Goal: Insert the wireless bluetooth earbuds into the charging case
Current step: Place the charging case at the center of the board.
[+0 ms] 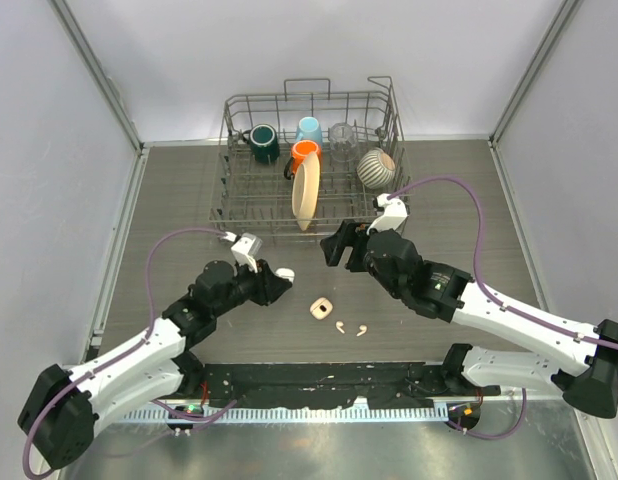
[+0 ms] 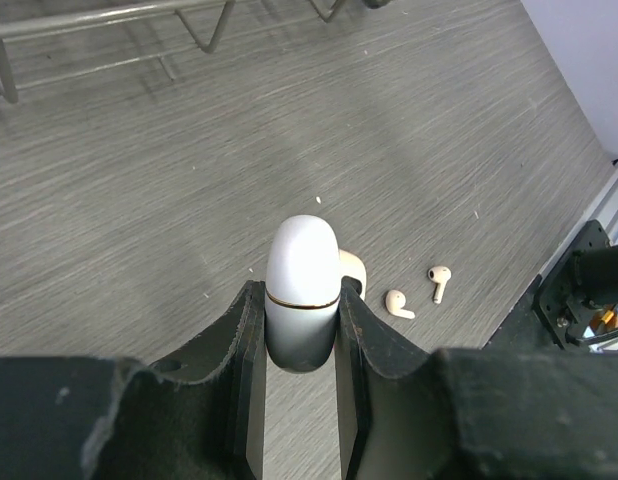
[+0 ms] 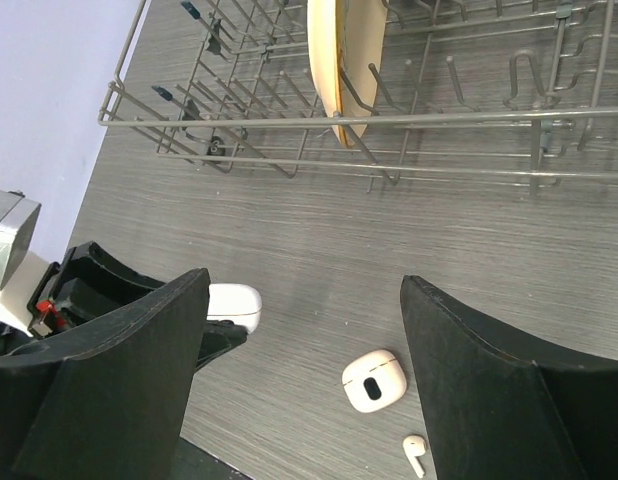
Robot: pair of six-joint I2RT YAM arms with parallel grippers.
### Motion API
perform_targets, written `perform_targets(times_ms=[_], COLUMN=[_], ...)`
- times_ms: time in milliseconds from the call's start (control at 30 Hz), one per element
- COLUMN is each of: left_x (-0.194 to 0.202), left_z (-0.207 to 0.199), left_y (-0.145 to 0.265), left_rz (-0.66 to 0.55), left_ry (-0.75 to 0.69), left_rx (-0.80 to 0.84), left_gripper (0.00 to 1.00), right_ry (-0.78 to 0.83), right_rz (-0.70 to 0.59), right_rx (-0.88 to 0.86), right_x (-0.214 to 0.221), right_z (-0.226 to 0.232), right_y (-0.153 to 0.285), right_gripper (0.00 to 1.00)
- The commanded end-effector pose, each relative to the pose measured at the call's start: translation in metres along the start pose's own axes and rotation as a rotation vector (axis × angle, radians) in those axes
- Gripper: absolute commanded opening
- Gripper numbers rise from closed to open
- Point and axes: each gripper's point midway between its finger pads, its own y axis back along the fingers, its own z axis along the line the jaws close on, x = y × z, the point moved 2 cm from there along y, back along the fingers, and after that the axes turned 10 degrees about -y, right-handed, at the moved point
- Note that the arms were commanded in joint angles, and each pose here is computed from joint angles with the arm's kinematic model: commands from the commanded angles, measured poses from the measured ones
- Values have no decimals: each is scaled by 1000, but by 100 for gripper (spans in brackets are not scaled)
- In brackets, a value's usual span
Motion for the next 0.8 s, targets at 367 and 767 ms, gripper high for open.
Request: perform_targets(times_ms=[367,767], left_x=[49,65], left_z=[-5,19], left_y=[-8,-27], left_rz=[288,348], left_ry=[29,61], left_rx=[86,-42], left_gripper=[0,4], right_ry=[-66,-70], right_rz=[-5,31], right_rx=[-41,-40], right_x=[-3,7], right_z=[10,9], right_y=[3,-1], right_gripper=[81,81])
